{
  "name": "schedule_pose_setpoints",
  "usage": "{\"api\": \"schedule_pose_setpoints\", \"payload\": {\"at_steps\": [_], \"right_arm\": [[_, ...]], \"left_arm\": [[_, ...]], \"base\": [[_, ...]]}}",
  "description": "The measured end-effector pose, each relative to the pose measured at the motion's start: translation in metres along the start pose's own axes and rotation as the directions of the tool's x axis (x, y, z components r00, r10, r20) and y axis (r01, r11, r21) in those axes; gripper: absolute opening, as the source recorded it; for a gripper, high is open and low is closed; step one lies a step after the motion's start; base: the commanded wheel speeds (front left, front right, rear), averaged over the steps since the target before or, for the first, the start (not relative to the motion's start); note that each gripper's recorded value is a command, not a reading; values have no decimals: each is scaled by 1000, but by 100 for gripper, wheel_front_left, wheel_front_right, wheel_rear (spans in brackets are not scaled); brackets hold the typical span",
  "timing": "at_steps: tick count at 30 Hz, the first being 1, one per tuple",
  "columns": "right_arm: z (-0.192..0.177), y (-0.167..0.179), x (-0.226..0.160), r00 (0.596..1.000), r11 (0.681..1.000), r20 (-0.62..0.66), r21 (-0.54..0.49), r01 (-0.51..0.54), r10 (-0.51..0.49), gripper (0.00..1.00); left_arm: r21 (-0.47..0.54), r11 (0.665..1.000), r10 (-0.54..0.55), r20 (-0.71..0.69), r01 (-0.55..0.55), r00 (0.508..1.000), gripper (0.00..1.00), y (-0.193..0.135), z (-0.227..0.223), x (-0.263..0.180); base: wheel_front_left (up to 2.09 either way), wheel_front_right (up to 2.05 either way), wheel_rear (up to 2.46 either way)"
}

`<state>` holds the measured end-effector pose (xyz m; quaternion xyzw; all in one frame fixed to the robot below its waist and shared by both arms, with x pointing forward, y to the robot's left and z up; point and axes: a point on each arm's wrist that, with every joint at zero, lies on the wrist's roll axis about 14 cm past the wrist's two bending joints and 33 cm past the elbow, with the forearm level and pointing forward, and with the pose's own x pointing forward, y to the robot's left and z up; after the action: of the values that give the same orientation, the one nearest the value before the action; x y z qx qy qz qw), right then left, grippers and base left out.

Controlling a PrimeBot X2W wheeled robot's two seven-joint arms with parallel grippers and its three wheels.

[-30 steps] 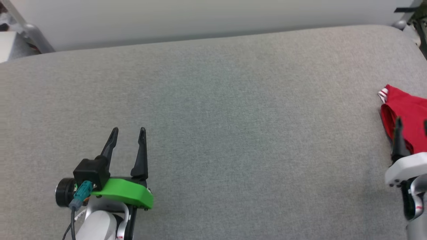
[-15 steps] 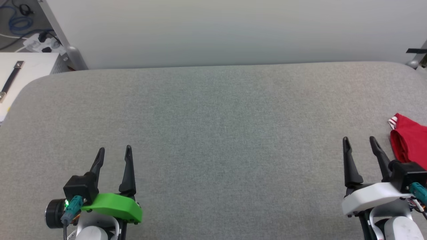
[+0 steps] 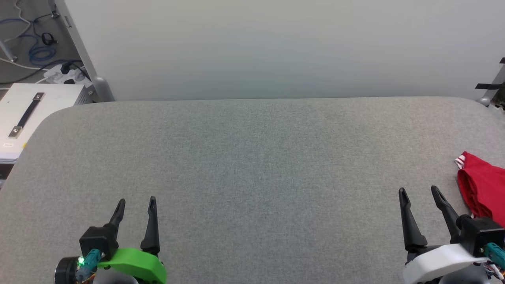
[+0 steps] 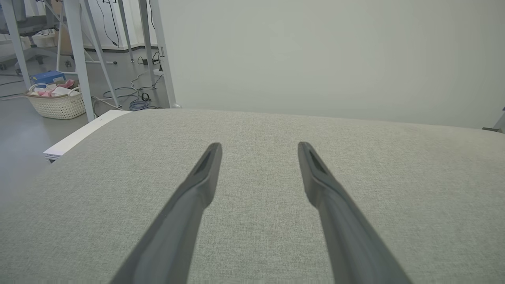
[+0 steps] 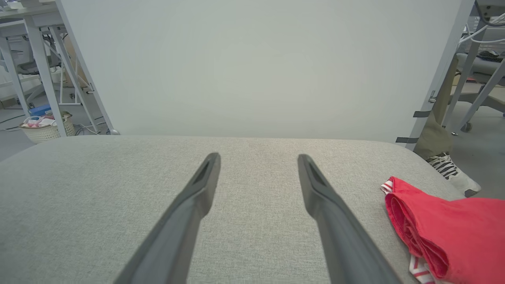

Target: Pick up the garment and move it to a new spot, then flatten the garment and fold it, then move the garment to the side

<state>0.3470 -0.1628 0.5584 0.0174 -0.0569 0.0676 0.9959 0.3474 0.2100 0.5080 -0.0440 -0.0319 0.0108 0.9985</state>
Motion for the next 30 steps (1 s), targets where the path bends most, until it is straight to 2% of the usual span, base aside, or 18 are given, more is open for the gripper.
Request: {"api": "schedule_pose_setpoints", "payload": {"at_steps": [12,30], "right_arm": [[13,3,-13,1000,1000,19,1,1,-1,100],[9,2,-13,1000,1000,4,14,7,-7,100]], "left_arm": [[-3,1000,-10,-23,10,1000,100,-2,-8,-11],[3,1000,-12,-49,12,999,100,0,-16,-9]], "base": [[0,0,0],[0,0,0]]}}
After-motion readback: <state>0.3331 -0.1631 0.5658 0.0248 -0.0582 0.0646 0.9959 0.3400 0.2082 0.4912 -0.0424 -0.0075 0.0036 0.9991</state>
